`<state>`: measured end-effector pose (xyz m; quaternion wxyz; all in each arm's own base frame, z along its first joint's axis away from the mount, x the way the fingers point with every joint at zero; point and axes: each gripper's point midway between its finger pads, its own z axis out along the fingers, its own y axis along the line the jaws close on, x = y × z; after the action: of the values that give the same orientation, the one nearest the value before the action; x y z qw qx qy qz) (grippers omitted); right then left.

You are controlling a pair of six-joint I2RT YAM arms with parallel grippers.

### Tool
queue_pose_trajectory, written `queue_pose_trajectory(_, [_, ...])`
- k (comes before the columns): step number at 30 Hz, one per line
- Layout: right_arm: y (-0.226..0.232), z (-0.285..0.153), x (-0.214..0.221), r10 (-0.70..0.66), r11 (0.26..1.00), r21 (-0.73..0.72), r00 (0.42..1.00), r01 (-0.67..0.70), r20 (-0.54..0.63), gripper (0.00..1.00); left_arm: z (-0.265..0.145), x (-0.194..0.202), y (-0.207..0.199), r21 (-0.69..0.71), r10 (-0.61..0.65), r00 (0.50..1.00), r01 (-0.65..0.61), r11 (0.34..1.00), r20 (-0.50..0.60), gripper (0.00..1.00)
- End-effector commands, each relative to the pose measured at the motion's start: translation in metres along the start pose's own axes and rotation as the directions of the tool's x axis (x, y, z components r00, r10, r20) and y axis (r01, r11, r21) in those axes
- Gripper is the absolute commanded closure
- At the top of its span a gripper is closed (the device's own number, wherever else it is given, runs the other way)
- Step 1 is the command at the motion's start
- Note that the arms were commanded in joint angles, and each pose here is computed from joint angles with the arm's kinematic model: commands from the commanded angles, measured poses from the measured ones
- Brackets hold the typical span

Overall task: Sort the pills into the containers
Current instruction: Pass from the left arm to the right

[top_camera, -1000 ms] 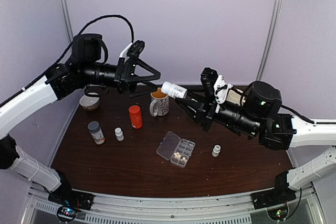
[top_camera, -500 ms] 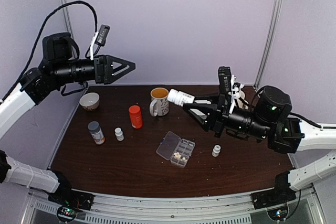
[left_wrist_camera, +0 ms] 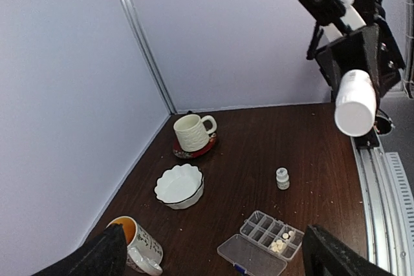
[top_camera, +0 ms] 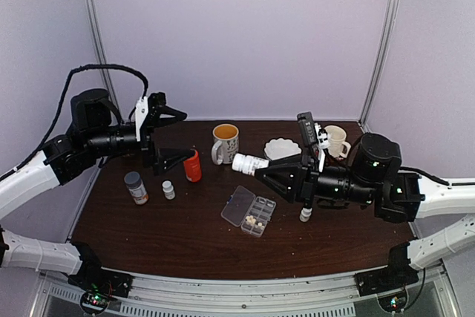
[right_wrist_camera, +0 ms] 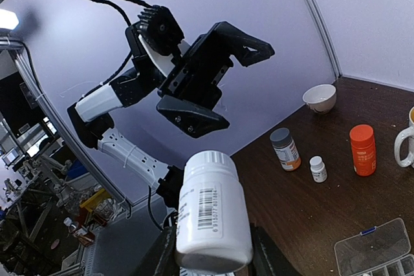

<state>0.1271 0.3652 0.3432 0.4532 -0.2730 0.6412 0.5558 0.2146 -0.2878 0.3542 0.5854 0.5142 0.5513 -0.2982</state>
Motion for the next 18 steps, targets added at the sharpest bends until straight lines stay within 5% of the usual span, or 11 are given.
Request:
queue_pose_trajectory(1, [0.011, 0.003, 0.009, 0.087, 0.994, -0.064, 0.995, -0.09, -0.053, 0.85, -0.005, -0.032, -0.033, 0.049, 0.376, 0.914, -0.387, 0.921, 0.154, 0.03])
queue_pose_trajectory(18, [0.034, 0.02, 0.002, 0.173, 0.966, -0.184, 0.982, -0.184, -0.074, 0.85, 0.011, -0.03, -0.086, 0.124, 0.603, 0.77, -0.632, 0.765, 0.207, 0.07])
